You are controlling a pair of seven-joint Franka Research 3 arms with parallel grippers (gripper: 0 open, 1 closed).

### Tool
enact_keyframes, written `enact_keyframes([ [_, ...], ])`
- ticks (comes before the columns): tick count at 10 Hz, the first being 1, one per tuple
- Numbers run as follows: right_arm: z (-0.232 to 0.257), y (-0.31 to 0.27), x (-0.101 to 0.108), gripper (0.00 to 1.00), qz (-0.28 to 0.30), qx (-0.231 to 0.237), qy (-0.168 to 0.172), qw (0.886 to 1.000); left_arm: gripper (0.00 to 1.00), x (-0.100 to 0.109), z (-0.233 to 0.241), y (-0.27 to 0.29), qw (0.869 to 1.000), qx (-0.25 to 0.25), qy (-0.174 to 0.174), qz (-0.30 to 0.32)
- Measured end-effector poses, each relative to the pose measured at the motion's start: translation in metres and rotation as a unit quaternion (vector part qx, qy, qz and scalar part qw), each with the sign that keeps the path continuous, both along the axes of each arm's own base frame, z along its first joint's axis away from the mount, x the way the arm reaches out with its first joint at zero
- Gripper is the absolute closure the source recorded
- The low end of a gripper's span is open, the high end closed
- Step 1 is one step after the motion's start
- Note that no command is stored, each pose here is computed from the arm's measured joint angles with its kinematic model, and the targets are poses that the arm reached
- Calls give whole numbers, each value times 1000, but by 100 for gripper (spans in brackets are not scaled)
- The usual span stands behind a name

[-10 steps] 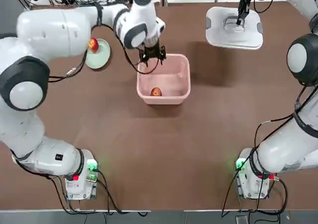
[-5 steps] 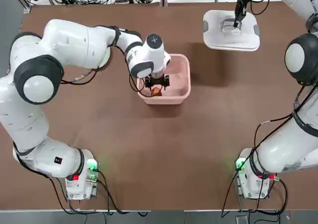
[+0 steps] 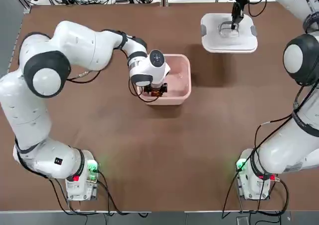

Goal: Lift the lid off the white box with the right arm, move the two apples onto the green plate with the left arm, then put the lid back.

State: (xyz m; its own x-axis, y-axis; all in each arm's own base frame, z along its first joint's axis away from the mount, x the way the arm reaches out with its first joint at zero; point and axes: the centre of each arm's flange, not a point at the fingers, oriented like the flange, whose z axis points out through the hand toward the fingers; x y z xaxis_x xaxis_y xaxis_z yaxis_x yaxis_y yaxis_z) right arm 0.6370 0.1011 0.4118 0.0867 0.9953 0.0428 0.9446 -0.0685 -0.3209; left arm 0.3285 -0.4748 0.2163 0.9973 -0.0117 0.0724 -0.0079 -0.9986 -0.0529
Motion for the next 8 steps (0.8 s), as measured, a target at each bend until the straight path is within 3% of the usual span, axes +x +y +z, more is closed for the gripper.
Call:
enact_keyframes([
  [3, -11, 3, -2, 94, 2, 0, 6, 1000, 4, -2, -4, -4, 1000, -16, 5, -1],
  [5, -14, 4, -3, 94, 3, 2, 7, 1000, 11, -3, -5, -4, 1000, -18, 6, -2],
  [6, -14, 4, -2, 94, 3, 2, 6, 1000, 23, -3, -4, -4, 1000, -19, 4, -2],
  [8, -13, 7, -2, 94, 4, 3, 1, 1000, 24, 1, -1, -3, 1000, -20, 2, 1],
])
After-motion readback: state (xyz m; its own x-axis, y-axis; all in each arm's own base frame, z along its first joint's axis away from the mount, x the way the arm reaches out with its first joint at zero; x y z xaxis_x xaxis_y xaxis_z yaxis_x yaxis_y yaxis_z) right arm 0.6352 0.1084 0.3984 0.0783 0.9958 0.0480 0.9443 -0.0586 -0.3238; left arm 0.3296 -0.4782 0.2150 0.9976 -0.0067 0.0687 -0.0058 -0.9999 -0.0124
